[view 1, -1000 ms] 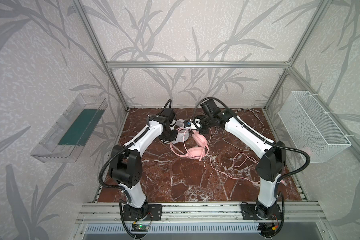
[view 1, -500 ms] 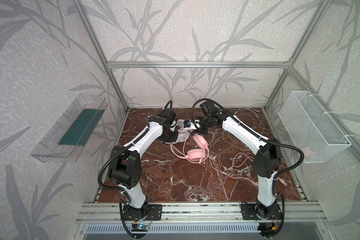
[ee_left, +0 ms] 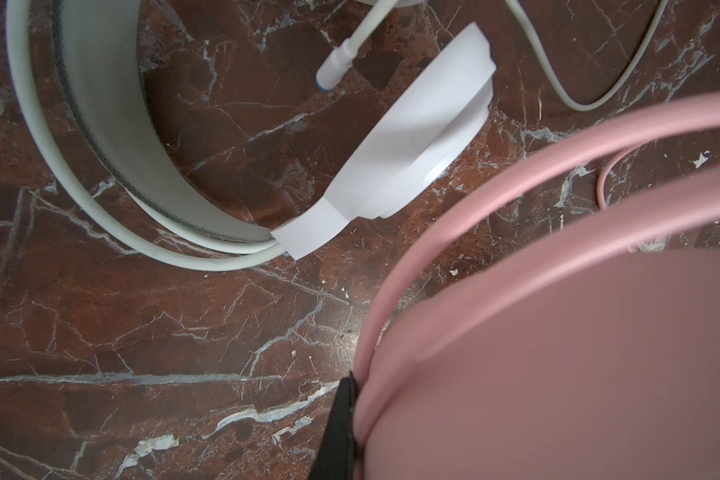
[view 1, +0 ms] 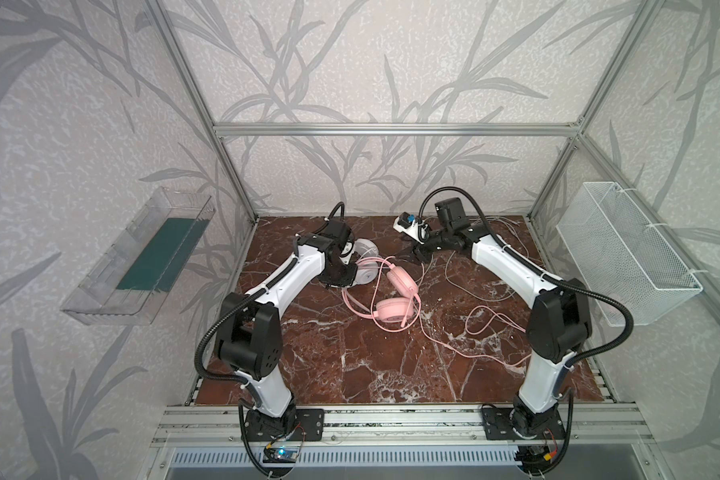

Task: Wrap the headphones

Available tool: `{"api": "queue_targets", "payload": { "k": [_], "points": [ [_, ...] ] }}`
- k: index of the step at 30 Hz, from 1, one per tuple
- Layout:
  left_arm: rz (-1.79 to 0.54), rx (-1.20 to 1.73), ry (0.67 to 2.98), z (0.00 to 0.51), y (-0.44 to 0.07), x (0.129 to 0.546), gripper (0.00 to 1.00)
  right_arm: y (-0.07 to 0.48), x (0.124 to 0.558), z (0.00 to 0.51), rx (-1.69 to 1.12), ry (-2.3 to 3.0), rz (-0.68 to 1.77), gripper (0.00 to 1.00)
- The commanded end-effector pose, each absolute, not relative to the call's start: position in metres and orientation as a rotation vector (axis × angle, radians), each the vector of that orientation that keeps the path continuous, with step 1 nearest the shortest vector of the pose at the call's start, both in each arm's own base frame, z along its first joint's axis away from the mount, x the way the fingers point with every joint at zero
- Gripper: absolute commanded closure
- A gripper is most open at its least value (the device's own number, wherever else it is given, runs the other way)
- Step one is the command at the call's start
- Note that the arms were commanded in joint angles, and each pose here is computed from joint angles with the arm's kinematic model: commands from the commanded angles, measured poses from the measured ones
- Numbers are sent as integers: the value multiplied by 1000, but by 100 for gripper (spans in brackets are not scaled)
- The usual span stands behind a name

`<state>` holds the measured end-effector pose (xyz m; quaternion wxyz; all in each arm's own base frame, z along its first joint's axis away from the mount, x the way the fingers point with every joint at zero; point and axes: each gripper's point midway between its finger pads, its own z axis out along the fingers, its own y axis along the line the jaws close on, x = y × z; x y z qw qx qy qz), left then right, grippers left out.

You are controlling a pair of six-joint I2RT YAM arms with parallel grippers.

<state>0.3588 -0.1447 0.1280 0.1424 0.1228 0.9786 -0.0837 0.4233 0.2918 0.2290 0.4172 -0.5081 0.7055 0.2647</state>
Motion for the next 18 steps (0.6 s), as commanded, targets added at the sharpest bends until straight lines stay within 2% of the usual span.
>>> {"api": "queue_targets", "payload": {
  "k": [1, 5, 10, 18],
  "points": [
    [-366, 342, 2759, 150, -155, 356, 100, 271, 440, 272, -972, 1785, 763, 26],
    [-400, 294, 2741, 155, -152, 360, 100, 243, 438, 243, -785, 1952, 768, 24],
    [-498, 221, 2717, 161, -153, 362, 100, 218, 408, 201, -610, 2123, 747, 25],
    [-630, 136, 2697, 162, -152, 354, 100, 214, 360, 137, -443, 2312, 836, 25]
  ]
}}
